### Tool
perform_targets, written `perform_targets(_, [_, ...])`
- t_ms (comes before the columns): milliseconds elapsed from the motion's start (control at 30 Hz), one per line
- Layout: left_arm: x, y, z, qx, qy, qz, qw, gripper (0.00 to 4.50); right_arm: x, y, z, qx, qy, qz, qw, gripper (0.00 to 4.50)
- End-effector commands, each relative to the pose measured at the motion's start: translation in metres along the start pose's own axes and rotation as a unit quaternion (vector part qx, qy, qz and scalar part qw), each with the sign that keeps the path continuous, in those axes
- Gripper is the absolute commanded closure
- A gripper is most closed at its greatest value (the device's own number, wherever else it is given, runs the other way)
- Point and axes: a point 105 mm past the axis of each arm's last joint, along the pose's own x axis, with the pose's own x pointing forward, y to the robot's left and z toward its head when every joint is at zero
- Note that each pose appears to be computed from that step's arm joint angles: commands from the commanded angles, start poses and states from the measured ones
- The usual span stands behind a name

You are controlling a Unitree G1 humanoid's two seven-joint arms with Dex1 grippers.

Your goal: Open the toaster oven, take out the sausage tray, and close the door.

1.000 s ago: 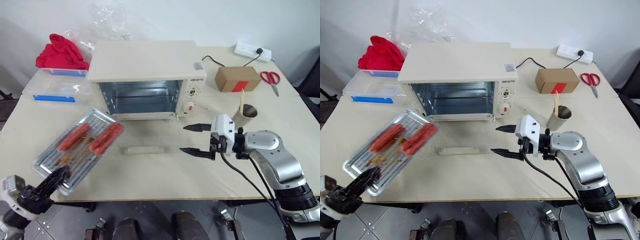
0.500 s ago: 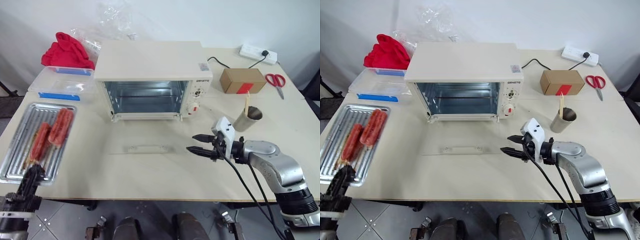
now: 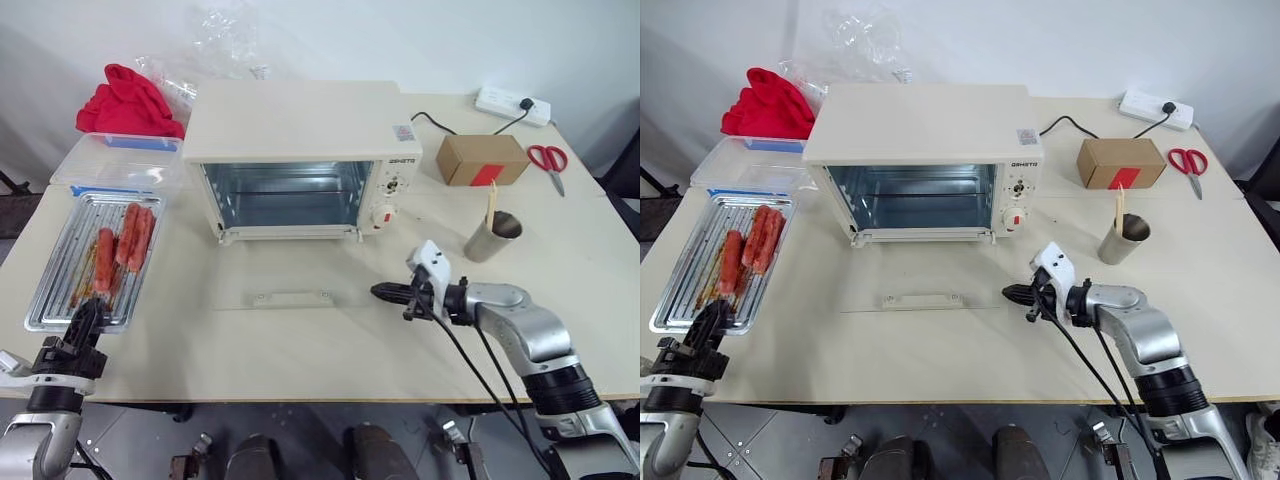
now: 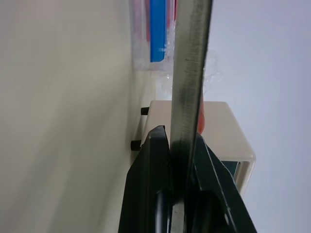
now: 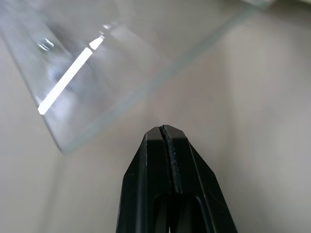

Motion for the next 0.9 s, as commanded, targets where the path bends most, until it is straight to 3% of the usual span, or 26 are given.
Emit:
perform_targets(33, [-0.003,-0.014,0.005,0.018,-0.01,-0.02,1.0,4.5,0.007,0.019,0.031,-0.028,-0.062,0.055,0.996,4.48])
perform_targets(333, [-0.006,-0.014,0.01,0.021,-0.019,-0.014,0.999,4.5,-0.011,0.029,0.076,-0.045,-0.169,0.067,0.982,4.48])
perform_targets(533, [-0.007,-0.014,0.004,0.025,0.0,-0.017,1.0,4.5,-0.035,0.019,0.122,-0.037,-0.292,0.041,0.955,4.48])
perform_targets(767, [-0.011,-0.012,-0.004,0.03,0.028,-0.017,0.999,4.5,-0.04,0.0,0.134,-0.001,-0.328,0.004,0.945,4.48])
perform_targets(867, [-0.016,-0.008,-0.024,0.033,0.075,-0.013,0.997,4.5,-0.046,0.007,0.126,0.0,-0.3,0.032,0.953,4.48])
perform_targets(900, [-0.018,-0.007,-0.029,0.034,0.087,-0.013,0.996,4.5,-0.049,0.009,0.124,-0.007,-0.293,0.037,0.955,4.13])
